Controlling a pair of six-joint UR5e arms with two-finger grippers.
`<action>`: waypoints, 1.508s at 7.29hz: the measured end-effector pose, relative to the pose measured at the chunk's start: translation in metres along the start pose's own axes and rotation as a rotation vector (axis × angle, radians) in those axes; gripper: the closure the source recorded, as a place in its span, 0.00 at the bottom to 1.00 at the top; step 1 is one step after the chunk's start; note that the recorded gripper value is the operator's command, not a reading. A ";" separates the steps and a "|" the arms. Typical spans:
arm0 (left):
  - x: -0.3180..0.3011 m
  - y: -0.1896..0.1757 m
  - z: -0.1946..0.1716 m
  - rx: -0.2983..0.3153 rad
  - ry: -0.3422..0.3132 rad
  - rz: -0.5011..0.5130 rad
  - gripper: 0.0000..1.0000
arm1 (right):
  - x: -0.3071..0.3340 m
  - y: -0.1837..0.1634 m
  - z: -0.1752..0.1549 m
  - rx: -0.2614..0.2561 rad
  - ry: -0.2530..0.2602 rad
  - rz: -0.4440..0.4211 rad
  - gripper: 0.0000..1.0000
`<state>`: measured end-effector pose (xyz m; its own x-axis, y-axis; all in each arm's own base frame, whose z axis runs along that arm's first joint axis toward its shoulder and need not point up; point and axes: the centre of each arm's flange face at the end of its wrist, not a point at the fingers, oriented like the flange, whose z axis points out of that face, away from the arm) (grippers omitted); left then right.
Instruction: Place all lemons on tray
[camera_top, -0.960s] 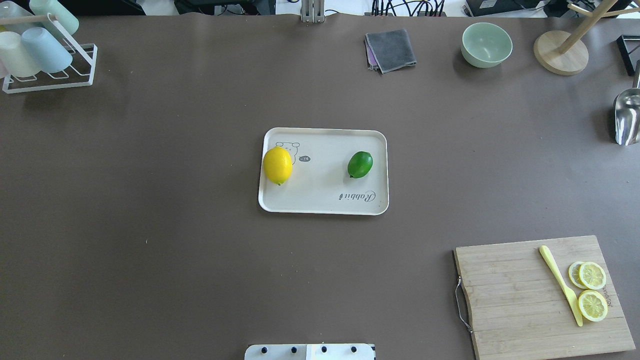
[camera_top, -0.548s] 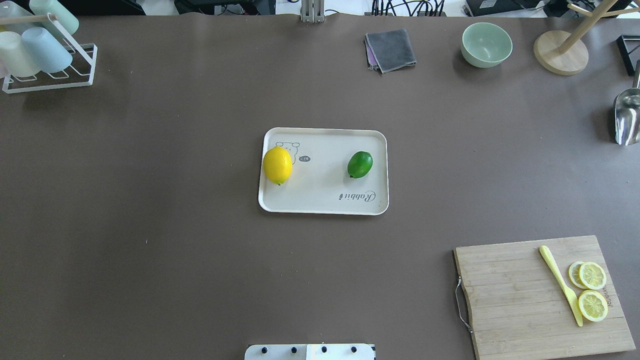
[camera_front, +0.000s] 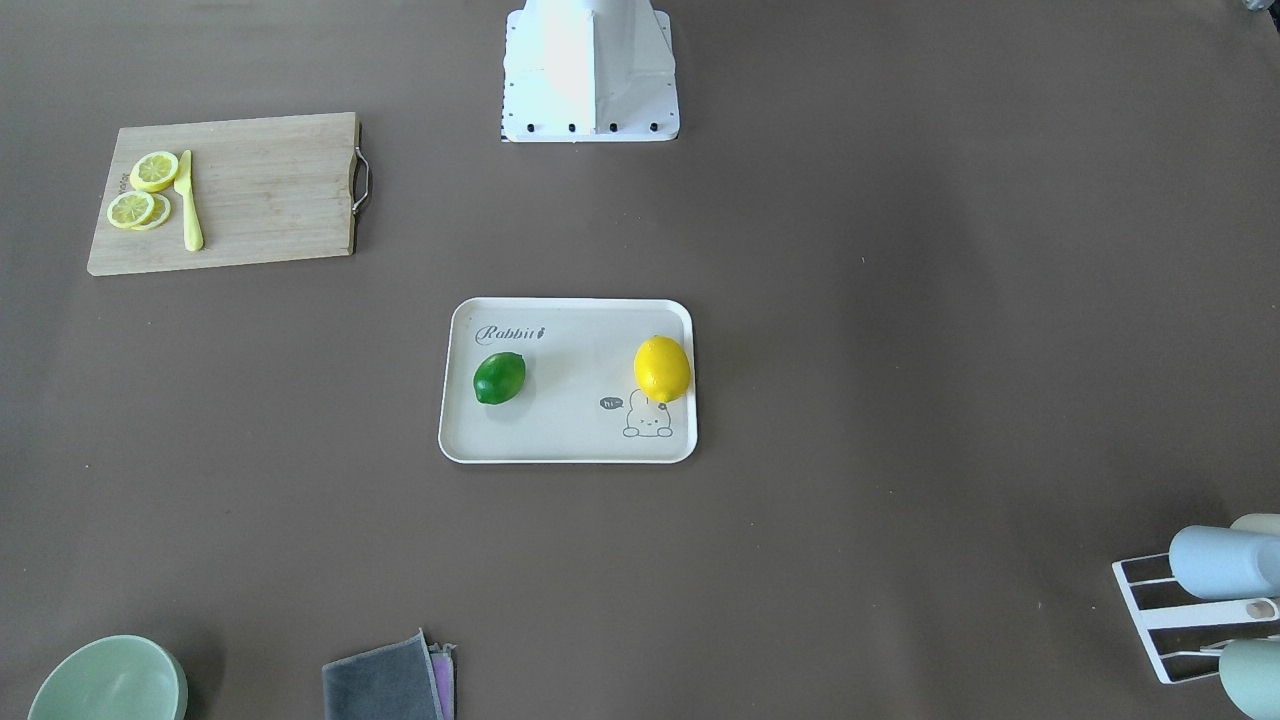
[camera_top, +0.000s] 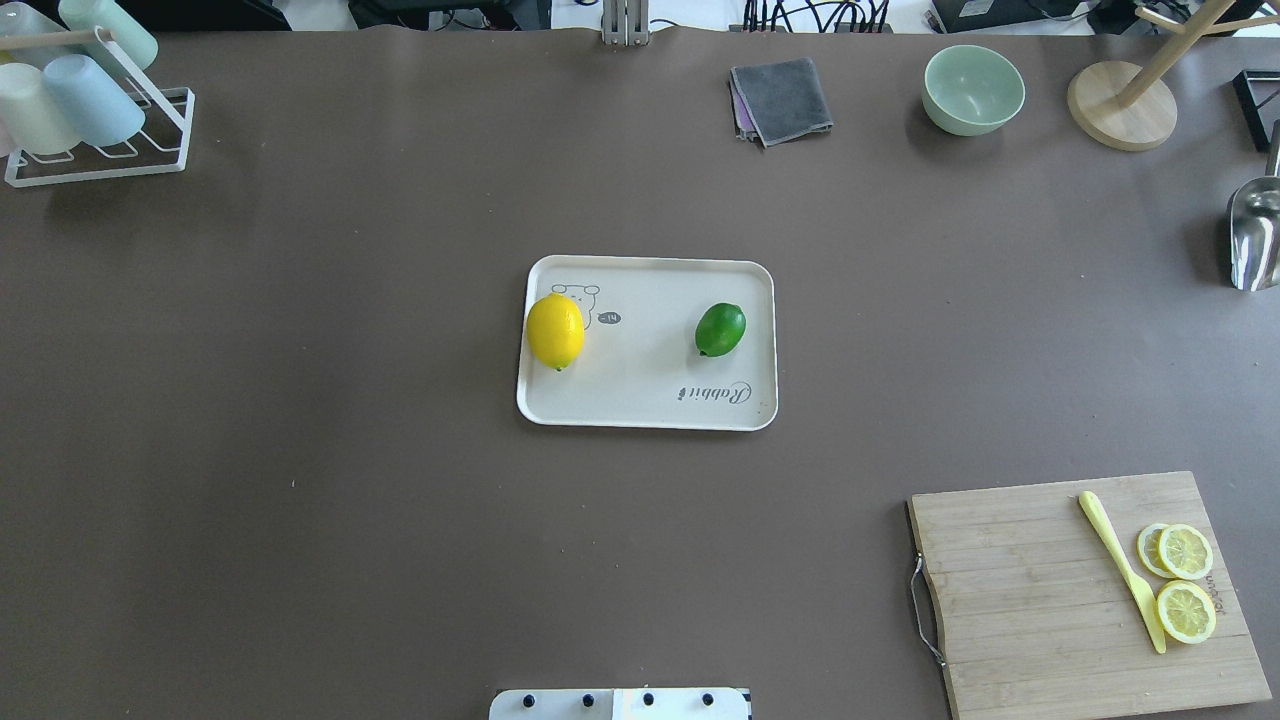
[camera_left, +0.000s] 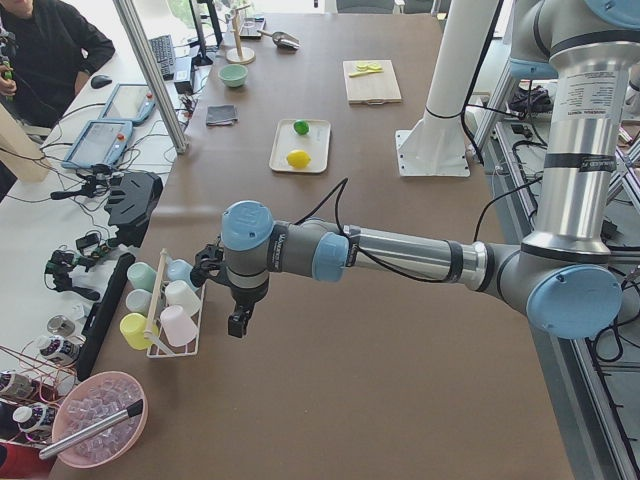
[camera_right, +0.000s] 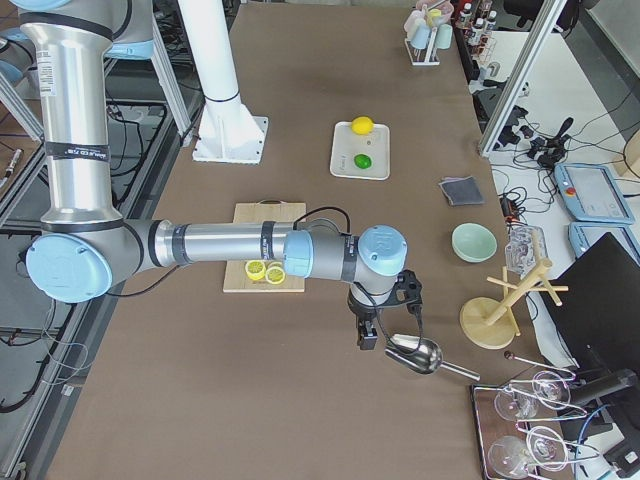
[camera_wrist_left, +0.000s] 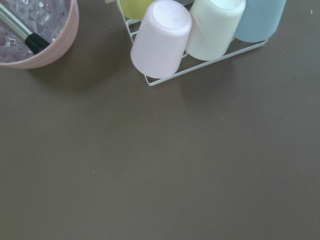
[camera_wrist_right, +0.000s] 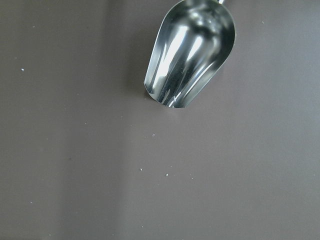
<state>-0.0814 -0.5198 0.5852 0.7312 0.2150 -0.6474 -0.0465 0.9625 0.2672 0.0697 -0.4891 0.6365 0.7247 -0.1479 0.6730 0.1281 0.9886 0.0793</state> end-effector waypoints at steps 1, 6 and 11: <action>0.000 0.000 0.000 -0.001 -0.001 -0.001 0.02 | 0.000 0.000 0.000 0.000 0.001 0.001 0.00; -0.002 0.001 0.001 -0.003 -0.007 -0.005 0.02 | 0.000 0.000 -0.001 0.002 0.000 -0.001 0.00; -0.005 0.002 0.001 -0.004 -0.011 -0.012 0.02 | -0.001 -0.001 -0.001 0.003 0.000 -0.002 0.00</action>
<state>-0.0843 -0.5195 0.5898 0.7391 0.2020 -0.6426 -0.0408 0.9656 0.2566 0.0696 -0.4901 0.6350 0.7247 -0.1497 0.6726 0.1275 0.9884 0.0826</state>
